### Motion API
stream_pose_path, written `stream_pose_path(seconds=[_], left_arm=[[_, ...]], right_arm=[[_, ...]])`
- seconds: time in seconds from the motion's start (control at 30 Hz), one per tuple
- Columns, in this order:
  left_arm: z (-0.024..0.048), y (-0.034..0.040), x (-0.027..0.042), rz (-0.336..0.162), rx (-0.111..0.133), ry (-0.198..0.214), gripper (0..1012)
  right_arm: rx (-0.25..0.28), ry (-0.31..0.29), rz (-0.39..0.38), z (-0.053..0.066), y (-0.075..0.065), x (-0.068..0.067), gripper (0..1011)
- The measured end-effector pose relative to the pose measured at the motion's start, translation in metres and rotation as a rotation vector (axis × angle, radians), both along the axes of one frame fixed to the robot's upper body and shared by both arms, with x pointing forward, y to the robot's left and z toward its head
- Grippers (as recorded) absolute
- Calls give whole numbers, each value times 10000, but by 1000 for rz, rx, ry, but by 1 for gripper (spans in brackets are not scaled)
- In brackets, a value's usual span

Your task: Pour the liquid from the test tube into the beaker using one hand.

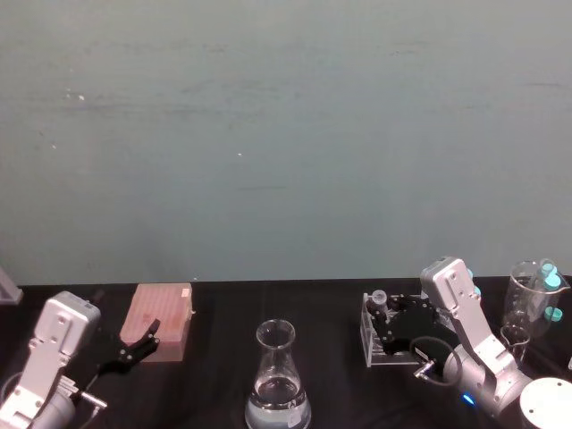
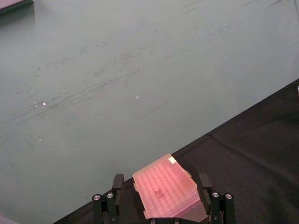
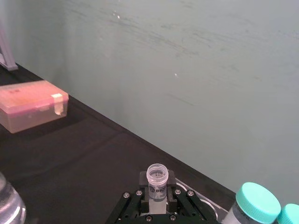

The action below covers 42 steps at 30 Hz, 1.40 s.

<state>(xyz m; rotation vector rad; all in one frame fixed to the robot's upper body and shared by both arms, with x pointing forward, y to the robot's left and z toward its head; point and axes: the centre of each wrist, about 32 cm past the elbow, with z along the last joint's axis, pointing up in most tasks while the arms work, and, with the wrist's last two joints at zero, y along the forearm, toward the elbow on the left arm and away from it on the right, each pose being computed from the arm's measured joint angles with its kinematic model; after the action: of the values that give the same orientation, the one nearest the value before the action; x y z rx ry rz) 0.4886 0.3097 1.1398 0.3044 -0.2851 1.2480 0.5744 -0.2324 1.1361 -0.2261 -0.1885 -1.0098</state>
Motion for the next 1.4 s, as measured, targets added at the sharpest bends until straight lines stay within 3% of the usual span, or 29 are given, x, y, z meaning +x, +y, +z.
stream_pose_path(seconds=[0.57, 0.87, 1.17, 1.4], left_arm=[[0, 0, 0, 0, 0, 0, 1000], [0, 0, 0, 0, 0, 0, 1000], [0, 0, 0, 0, 0, 0, 1000], [0, 0, 0, 0, 0, 0, 1000]], right_arm=[[28, -41, 28, 136, 31, -71, 209], [43, -76, 30, 270, -2, -114, 209], [38, -138, 66, 480, -11, -150, 209], [-18, -235, 129, 639, 64, -206, 209]])
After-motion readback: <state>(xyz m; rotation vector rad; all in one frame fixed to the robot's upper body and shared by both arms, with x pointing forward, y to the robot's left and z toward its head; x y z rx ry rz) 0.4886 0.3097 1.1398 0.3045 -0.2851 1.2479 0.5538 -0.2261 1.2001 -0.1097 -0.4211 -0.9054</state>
